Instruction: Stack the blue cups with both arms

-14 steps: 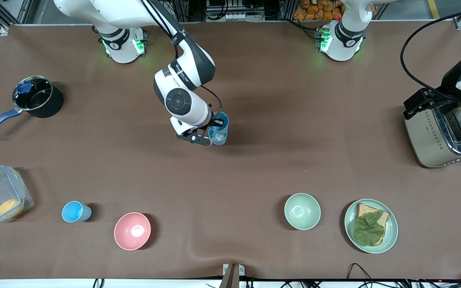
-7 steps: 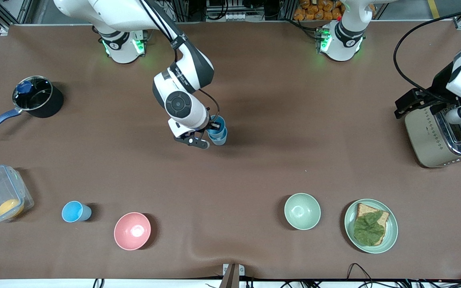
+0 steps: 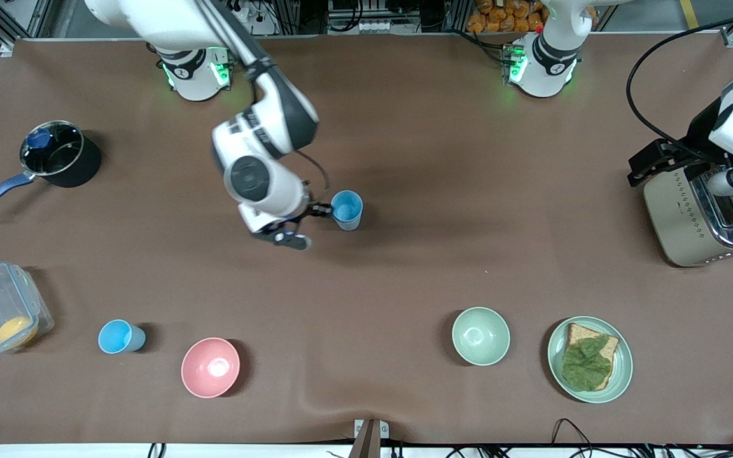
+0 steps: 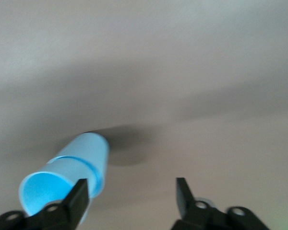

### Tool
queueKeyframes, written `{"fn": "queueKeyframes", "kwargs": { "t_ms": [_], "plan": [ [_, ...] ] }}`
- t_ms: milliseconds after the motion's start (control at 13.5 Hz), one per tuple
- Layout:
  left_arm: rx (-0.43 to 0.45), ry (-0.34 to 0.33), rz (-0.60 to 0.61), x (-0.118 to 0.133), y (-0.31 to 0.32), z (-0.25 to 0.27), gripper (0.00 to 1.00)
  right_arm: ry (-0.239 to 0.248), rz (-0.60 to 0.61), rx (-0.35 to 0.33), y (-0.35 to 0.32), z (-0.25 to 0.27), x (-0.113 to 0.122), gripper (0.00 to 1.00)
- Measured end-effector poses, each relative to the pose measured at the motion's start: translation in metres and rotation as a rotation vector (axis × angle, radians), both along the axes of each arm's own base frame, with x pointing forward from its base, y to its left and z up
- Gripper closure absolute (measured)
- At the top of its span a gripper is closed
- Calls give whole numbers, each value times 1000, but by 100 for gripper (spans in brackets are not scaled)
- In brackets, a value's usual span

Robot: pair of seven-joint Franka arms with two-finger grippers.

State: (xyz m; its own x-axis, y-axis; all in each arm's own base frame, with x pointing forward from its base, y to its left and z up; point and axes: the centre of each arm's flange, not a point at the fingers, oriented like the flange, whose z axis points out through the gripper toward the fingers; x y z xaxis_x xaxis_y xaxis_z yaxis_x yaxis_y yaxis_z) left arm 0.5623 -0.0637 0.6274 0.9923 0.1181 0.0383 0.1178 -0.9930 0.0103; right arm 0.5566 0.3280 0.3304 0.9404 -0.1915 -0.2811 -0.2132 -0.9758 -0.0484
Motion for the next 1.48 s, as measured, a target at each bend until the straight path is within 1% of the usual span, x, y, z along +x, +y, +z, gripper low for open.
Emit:
{"fn": "queueKeyframes", "kwargs": {
  "t_ms": [74,148,295,369,517,739,1108,1256,1477],
  "plan": [
    [2,5,7,-2,6,3,0,11,46,3,-32,14,10,4],
    [4,4,10,-5,10,8,0,13,83,0,-66,29,19,0],
    [6,0,15,-13,13,21,0,-5,124,-41,-126,63,29,0],
    [8,15,17,-18,14,25,0,-20,129,-56,-149,79,29,0],
    [10,33,22,-22,17,27,0,-38,162,-46,-190,114,24,0],
    [11,40,32,-22,23,26,0,-63,197,-15,-242,158,12,0],
    [11,45,34,-22,24,25,0,-147,238,12,-298,230,-17,0],
    [8,47,35,-21,24,24,0,-171,262,20,-317,246,-25,0],
    [7,47,37,-21,25,24,0,-189,273,24,-336,266,-30,0]
  ]
}}
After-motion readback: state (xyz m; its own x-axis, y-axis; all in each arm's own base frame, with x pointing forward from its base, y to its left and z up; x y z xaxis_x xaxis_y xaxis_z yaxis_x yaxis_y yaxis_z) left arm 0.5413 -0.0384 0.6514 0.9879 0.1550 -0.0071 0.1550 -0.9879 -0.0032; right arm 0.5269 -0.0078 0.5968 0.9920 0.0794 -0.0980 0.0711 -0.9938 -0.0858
